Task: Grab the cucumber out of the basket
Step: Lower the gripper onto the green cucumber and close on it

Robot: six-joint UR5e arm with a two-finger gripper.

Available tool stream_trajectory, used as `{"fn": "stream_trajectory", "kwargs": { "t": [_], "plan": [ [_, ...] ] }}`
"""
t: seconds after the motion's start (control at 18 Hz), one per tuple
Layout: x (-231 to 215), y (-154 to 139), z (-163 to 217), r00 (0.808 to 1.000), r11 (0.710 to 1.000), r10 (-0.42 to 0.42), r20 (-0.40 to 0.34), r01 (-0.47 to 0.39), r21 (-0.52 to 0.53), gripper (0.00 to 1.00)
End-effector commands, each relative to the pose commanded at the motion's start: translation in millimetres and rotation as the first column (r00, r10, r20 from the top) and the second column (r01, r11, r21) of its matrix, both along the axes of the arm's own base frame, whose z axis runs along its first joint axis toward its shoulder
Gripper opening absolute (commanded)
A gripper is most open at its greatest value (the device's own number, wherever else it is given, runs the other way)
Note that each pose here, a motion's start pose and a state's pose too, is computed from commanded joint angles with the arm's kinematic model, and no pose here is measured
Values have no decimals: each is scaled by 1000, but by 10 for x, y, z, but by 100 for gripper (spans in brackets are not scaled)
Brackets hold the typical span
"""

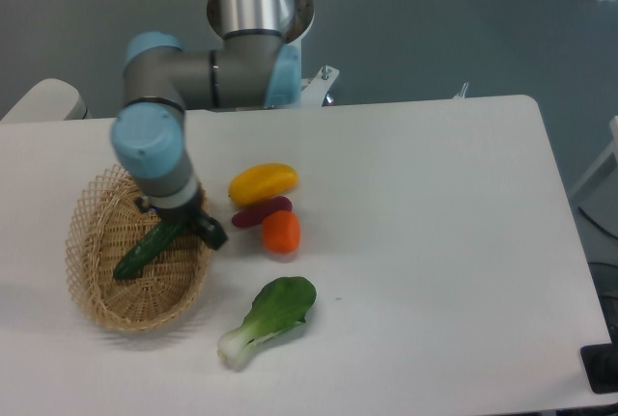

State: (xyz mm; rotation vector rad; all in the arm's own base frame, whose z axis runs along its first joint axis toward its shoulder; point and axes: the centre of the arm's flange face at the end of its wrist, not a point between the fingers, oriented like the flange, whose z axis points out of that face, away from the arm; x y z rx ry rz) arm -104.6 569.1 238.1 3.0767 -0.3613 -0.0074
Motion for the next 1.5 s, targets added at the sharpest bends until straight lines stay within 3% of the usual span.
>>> {"fn": "stream_trajectory", "kwargs": {
  "t": [0.56, 0.61, 0.72, 0.83, 0.89, 1.22, 1.5],
  "plan": [
    [137, 97, -373, 999, 999, 38, -6, -38, -23, 100],
    [138, 96, -375, 999, 999, 38, -5, -38, -24, 94],
    [128, 96, -373, 999, 998, 50, -7, -50, -23, 63],
    [127, 103, -345, 998, 998, 62, -7, -62, -18, 39],
    [119, 124, -300, 998, 998, 67, -10, -67, -10, 31],
    [-5, 174, 13, 997, 997, 69, -26, -68, 42, 28],
    [-478, 284, 383, 991, 989, 134, -29, -132, 70, 28]
  ]
}}
